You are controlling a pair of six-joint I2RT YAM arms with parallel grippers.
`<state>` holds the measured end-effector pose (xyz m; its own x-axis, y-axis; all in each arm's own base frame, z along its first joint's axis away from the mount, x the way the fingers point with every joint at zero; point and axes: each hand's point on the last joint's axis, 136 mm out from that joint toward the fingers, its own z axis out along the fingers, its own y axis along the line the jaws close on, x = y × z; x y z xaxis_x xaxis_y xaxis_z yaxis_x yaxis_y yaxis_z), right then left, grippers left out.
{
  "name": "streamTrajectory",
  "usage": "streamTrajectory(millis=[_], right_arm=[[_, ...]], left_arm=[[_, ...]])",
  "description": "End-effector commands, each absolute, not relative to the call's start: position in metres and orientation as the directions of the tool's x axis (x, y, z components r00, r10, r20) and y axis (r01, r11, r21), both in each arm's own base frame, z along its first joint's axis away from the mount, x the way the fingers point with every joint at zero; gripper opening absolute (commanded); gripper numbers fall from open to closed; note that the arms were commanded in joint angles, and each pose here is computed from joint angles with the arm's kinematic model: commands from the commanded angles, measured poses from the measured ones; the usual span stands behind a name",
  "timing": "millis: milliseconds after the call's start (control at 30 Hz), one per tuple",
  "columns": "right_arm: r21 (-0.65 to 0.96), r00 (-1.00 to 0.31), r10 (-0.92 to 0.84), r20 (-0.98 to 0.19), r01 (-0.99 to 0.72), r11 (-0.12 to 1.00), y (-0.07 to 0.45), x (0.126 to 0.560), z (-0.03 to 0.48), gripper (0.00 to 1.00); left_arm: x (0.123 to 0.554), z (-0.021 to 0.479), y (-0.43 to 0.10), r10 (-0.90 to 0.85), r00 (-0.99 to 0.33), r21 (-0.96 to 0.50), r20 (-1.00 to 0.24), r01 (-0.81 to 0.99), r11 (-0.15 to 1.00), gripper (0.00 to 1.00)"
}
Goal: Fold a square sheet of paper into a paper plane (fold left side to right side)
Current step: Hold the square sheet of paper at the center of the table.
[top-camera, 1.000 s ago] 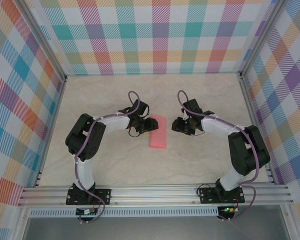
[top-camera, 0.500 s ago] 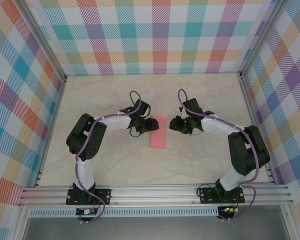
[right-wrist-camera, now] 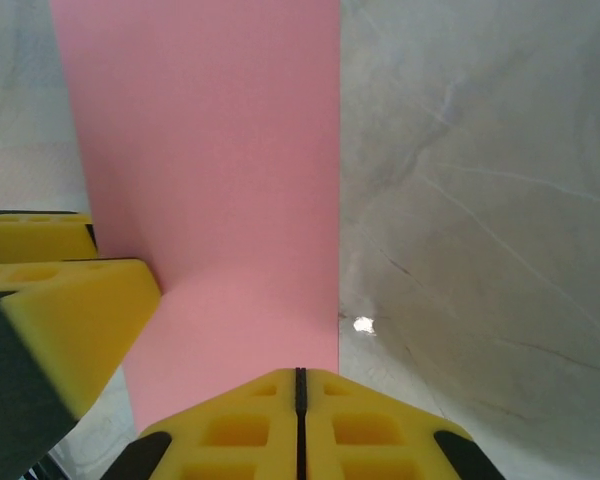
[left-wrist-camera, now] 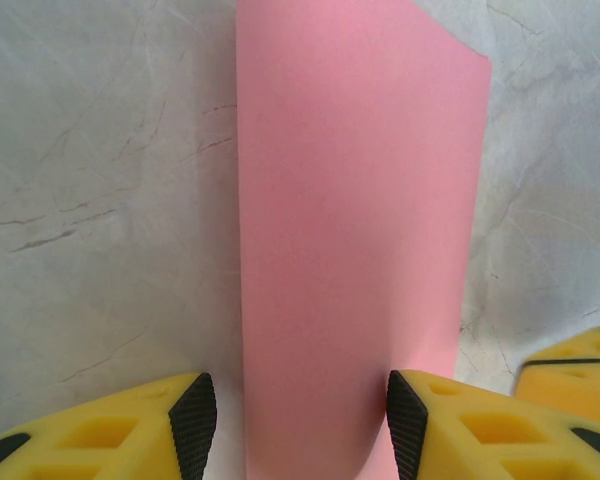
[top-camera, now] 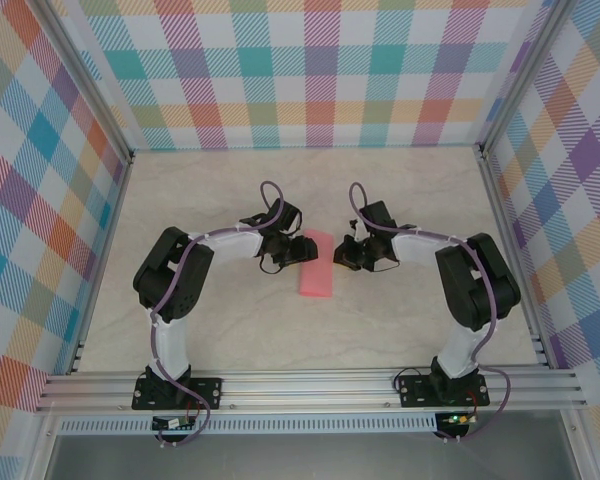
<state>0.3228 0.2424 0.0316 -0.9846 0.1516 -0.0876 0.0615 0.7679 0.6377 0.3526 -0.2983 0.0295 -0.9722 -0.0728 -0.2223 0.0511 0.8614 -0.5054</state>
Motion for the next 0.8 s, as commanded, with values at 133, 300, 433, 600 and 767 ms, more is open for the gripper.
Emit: streamTrajectory(millis=[133,300,433,600,767], right_arm=[[0.674,-0.99,0.115,-0.082,0.03,0.738,0.263,0.333,0.032,0.08],[0.648,-0.992,0.108,-0.065,0.041,0.761,0.262,0.332,0.022,0.08],[0.601,-0.994,0.106,-0.039,0.061,0.797,0.254,0.326,0.01,0.08],[0.544,-0.995,0.097,-0.006,0.078,0.835,0.243,0.317,-0.005,0.08],[0.517,-0.996,0.094,0.007,0.084,0.852,0.238,0.313,-0.013,0.08]], left_arm=[[0.336,0.003,-0.305,-0.021,-0.984,-0.471,-0.175,0.064,0.88,0.52],[0.336,0.003,-0.305,-0.02,-0.984,-0.471,-0.175,0.065,0.88,0.52],[0.336,0.008,-0.304,-0.02,-0.983,-0.473,-0.183,0.07,0.878,0.52],[0.343,0.033,-0.3,-0.026,-0.969,-0.466,-0.247,0.096,0.879,0.56],[0.344,0.068,-0.285,-0.041,-0.955,-0.451,-0.294,0.101,0.887,0.6]])
